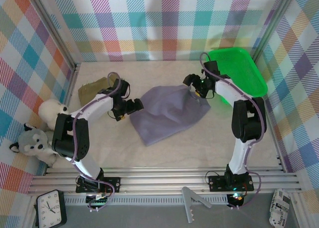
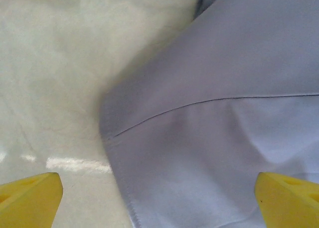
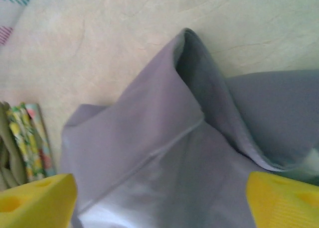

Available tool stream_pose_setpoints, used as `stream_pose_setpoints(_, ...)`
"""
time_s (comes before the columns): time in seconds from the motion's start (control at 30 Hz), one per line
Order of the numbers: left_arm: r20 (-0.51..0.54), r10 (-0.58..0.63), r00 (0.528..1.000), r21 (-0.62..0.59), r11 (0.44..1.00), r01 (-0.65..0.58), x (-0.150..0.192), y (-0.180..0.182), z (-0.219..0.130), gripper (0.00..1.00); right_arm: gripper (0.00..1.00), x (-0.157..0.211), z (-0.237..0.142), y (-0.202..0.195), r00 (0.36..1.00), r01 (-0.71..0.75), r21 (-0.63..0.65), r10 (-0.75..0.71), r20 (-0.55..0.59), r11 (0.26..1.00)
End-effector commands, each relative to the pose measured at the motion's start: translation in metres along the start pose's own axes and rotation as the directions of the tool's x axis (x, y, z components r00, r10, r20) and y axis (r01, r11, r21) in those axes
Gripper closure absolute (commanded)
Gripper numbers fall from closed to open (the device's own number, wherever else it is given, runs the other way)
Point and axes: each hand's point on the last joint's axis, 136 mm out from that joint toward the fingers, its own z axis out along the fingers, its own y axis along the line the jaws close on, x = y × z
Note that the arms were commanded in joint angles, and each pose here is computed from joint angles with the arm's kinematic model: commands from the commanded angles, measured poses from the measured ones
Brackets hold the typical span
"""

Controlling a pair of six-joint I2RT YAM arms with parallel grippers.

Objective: Fold and stack the skirts

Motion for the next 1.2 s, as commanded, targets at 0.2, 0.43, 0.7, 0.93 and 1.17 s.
stream_pose_setpoints(0.2, 0.058, -0.090, 0.994, -0.048, 0.995, 0.093, -0.006, 0.015, -0.005, 0.01, 0.35, 0.004, 0.027, -0.002, 0.987, -0.154, 0.044, 0.155, -0.041, 0.987)
stream_pose_setpoints(0.43, 0.058, -0.090, 0.994, -0.053, 0.994, 0.093, -0.007, 0.019, -0.004, 0.00, 0.46, 0.007, 0.036, -0.006, 0.983, -0.173, 0.037, 0.175, -0.055, 0.984)
stream_pose_setpoints(0.7, 0.036, -0.100, 0.994, -0.006, 0.995, 0.101, -0.008, 0.010, 0.007, 0.18, 1.00, -0.002, 0.021, -0.001, 0.991, -0.134, 0.005, 0.134, 0.026, 0.991)
stream_pose_setpoints(0.93, -0.001, 0.011, 1.000, 0.056, 0.998, -0.011, -0.014, -0.004, 0.030, 0.33, 1.00, 0.004, 0.013, 0.001, 0.995, -0.098, -0.013, 0.099, 0.020, 0.995)
stream_pose_setpoints(1.17, -0.002, 0.200, 0.980, -0.115, 0.973, -0.199, -0.018, 0.018, 0.042, 0.39, 1.00, 0.004, 0.016, 0.005, 0.995, -0.100, -0.034, 0.101, 0.004, 0.994)
